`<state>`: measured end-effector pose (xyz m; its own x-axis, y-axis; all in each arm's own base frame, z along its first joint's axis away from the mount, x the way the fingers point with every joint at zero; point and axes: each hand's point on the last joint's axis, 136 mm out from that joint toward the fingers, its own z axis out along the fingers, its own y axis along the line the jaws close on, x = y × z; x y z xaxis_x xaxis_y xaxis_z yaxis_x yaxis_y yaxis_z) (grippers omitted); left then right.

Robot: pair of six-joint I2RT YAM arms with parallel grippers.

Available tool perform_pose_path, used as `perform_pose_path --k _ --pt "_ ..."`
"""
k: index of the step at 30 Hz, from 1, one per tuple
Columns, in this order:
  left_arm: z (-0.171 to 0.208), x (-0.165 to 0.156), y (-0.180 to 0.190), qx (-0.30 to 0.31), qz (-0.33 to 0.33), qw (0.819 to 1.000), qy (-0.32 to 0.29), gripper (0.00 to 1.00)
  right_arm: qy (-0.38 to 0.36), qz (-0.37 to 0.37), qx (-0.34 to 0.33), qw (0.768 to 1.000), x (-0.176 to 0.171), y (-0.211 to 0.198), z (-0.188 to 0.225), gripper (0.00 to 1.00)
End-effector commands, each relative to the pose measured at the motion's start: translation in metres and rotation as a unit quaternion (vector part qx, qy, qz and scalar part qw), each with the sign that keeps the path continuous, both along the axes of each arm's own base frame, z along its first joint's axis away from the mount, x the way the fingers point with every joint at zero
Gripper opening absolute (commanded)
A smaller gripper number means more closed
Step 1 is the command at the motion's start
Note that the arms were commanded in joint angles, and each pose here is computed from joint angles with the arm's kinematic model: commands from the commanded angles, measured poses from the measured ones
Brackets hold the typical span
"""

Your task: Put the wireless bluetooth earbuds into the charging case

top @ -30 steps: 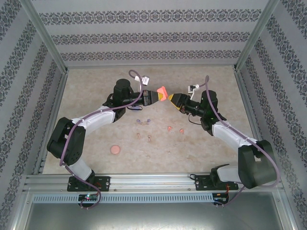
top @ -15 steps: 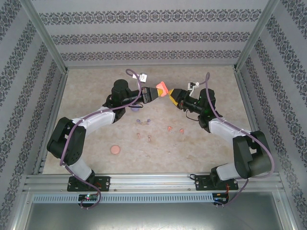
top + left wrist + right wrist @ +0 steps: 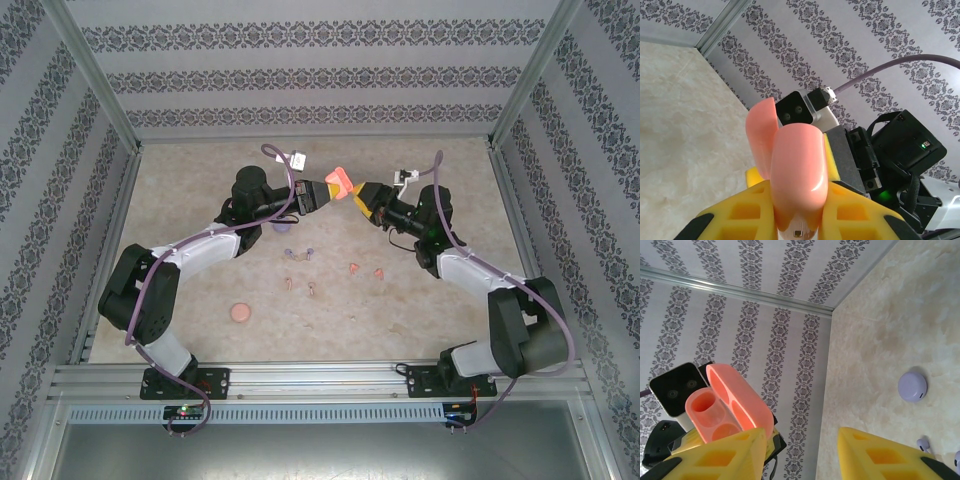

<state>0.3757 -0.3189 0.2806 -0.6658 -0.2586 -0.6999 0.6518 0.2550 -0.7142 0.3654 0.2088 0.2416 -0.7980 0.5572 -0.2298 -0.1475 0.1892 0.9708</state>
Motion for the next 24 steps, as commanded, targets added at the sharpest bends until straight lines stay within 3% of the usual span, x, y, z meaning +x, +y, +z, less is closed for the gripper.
perform_pose_path --k 1,24 --pt "-0.005 -0.003 -0.003 0.0 -0.013 1.0 0.005 0.0 -0.046 -0.013 0.015 0.999 -0.003 -0.006 0.027 0.44" --pt "0.002 -0.006 -0.01 -0.003 -0.019 1.0 -0.001 0.0 -0.041 0.004 0.034 0.999 0.004 0.01 0.03 0.41"
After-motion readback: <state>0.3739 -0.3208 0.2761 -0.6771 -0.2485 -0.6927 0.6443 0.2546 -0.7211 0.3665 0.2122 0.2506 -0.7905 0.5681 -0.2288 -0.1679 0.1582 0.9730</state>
